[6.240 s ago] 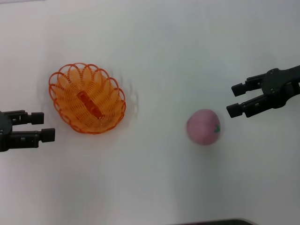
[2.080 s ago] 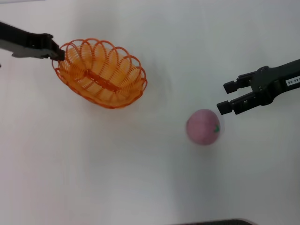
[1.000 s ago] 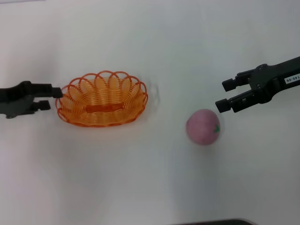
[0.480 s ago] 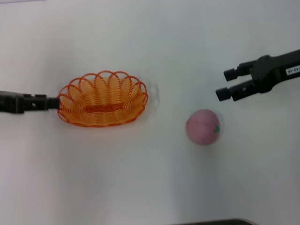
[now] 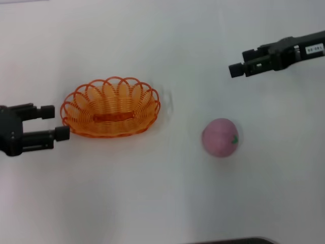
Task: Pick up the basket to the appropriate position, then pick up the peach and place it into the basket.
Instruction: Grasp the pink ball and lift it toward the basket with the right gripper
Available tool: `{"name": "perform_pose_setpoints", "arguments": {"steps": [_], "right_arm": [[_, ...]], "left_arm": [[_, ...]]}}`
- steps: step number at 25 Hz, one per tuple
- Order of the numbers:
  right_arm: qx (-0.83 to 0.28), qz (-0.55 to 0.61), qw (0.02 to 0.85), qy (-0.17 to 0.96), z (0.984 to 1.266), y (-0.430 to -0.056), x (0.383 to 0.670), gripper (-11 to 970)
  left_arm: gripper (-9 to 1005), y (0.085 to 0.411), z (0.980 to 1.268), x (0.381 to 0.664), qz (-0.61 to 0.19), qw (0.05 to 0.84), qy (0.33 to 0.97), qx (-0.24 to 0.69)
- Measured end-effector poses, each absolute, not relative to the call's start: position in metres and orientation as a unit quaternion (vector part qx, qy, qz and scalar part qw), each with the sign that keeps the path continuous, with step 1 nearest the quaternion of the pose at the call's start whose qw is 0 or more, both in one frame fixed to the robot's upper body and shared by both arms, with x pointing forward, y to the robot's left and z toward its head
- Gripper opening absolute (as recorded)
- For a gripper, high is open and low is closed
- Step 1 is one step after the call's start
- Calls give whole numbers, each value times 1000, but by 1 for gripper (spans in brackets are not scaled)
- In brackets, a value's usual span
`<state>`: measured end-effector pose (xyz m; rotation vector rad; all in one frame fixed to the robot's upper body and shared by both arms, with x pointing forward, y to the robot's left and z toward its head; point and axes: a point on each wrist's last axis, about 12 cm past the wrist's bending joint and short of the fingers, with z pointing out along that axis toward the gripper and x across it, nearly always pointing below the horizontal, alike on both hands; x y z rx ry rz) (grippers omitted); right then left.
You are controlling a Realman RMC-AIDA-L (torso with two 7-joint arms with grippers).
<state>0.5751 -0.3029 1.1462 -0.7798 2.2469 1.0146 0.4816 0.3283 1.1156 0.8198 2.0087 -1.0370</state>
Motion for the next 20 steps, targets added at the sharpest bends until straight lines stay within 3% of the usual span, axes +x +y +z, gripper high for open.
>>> {"name": "perform_pose_setpoints", "arguments": {"steps": [6, 9, 20], "right_arm": [[-355, 339, 200, 848, 1162, -279, 579, 950], [-383, 309, 161, 856, 1164, -267, 582, 950], [-442, 229, 84, 863, 1133, -219, 583, 946]], "left_arm": [[742, 333, 1108, 473, -397, 348, 792, 308], [878, 334, 1105, 472, -397, 347, 794, 302], [870, 329, 1095, 477, -401, 344, 799, 287]]}}
